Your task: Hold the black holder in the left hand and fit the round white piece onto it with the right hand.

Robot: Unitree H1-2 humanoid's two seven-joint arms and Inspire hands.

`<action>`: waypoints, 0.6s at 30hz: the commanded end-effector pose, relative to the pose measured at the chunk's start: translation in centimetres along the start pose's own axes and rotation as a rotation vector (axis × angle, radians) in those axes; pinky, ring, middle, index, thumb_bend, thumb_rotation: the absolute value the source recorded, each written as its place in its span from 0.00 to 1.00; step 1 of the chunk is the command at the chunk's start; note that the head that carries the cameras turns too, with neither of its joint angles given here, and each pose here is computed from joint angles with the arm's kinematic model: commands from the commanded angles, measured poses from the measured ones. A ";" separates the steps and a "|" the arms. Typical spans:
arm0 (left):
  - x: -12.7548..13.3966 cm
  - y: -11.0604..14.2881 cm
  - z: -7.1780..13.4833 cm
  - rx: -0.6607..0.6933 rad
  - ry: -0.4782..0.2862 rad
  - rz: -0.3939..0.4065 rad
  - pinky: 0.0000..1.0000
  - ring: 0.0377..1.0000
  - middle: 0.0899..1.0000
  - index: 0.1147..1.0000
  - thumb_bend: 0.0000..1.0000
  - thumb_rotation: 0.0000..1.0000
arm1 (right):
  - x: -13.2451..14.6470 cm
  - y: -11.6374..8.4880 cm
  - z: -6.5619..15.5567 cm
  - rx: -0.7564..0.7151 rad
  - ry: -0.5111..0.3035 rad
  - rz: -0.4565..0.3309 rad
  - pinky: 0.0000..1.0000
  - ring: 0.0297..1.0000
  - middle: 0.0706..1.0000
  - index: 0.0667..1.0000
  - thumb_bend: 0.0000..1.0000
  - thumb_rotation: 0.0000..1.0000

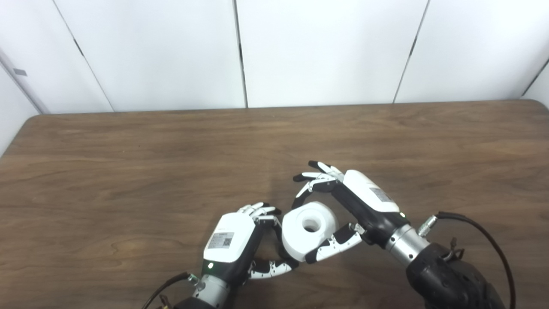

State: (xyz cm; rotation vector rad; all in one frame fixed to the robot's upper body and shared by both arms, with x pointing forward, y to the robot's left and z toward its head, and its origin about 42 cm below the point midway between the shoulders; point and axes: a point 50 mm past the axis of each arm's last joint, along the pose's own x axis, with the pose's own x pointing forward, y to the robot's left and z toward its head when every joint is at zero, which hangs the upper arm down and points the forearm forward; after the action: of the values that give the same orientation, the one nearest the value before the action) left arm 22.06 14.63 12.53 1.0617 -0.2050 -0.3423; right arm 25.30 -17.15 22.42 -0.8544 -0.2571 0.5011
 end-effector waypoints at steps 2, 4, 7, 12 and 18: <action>-0.3 -1.1 -0.4 0.009 0.028 -0.075 0.85 0.87 0.78 0.42 0.52 0.05 | 0.2 0.0 -0.1 -0.026 0.011 0.019 1.00 0.98 0.84 0.45 0.53 0.14; -0.3 -1.2 -0.4 0.009 0.028 -0.076 0.85 0.87 0.78 0.42 0.52 0.05 | 0.3 0.1 -0.2 -0.027 0.014 0.020 1.00 0.98 0.84 0.45 0.53 0.15; -0.3 -1.2 -0.4 0.009 0.027 -0.076 0.85 0.87 0.78 0.42 0.52 0.05 | 0.2 0.2 -0.2 -0.030 0.018 0.026 1.00 0.98 0.84 0.45 0.53 0.15; -0.4 -1.2 -0.3 -0.001 0.032 -0.071 0.85 0.87 0.78 0.42 0.52 0.05 | 0.2 0.1 -0.2 -0.042 0.032 0.044 1.00 0.99 0.85 0.51 0.76 0.27; -0.3 -1.1 -0.1 0.001 0.042 -0.076 0.86 0.87 0.79 0.43 0.52 0.07 | 0.3 -0.2 -0.2 -0.055 0.039 0.067 1.00 1.00 0.88 0.61 0.97 0.41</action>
State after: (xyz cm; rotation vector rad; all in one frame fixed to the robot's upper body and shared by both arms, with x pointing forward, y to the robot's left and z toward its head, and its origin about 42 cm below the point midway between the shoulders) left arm 22.05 14.38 12.62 1.0535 -0.2002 -0.3377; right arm 25.41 -17.27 21.80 -0.9151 -0.1823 0.5446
